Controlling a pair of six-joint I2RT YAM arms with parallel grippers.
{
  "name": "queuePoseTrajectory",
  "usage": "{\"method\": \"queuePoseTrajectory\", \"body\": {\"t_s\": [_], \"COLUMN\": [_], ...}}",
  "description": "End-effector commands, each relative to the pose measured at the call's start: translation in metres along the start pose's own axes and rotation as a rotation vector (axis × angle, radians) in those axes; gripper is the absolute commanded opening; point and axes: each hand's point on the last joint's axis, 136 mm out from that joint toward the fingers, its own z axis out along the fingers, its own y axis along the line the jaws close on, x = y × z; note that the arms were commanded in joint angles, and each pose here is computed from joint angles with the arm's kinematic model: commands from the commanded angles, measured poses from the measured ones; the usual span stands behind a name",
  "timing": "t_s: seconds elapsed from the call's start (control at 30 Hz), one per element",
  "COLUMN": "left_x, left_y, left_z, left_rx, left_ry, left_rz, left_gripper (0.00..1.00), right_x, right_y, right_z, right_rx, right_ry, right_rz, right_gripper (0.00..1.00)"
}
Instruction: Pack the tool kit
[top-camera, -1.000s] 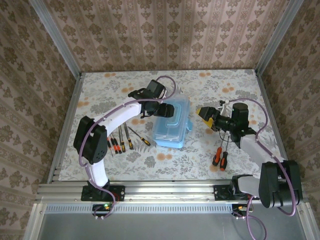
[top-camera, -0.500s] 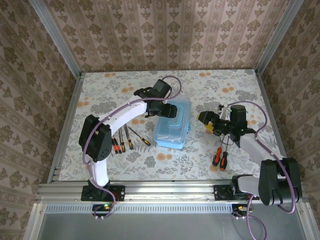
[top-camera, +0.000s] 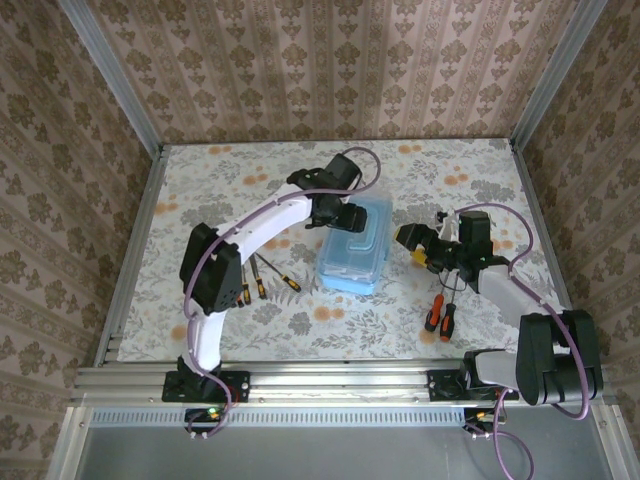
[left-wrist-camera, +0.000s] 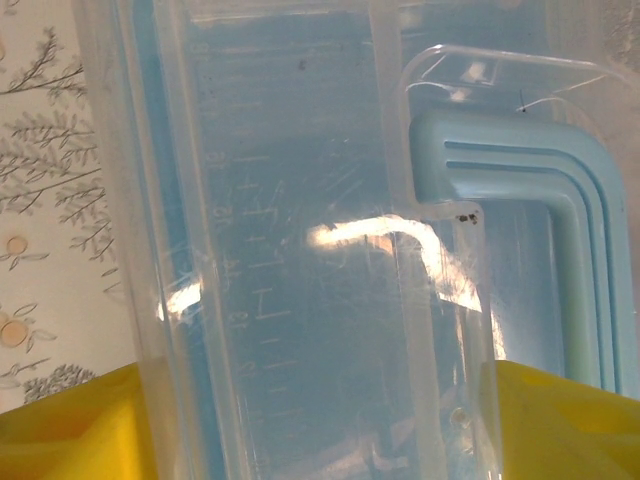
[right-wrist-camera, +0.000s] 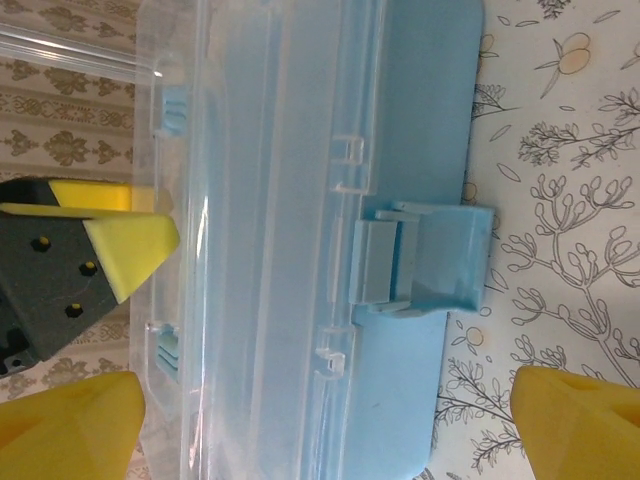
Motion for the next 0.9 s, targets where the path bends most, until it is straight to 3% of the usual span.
{"method": "queuePoseTrajectory", "body": {"t_s": [0.0,0.4,0.87], "left_x": [0.02,0.001,0.023], "left_y": [-0.01,-0.019,-0.014], "left_z": [0.023,-0.003,0.018], "left_rx": [0.011,-0.017,-0.035], "left_ry": [0.105,0.051,0.151], "left_rz": [0.005,0.081,0.118], "left_gripper": [0.73,0.9,0.86], "right_x": [-0.005,-0.012,-0.007], "right_y": [0.001,0.002,0.0], "right_z": [-0.005,-0.021,-0.022], "right_rx": [0.036,0.095,0.09], "right_ry": [-0.027,-0.071,-0.06], "right_rz": [-0.038,-0.079,-0.073], "right_gripper": [0.96,0.96,0.96]}}
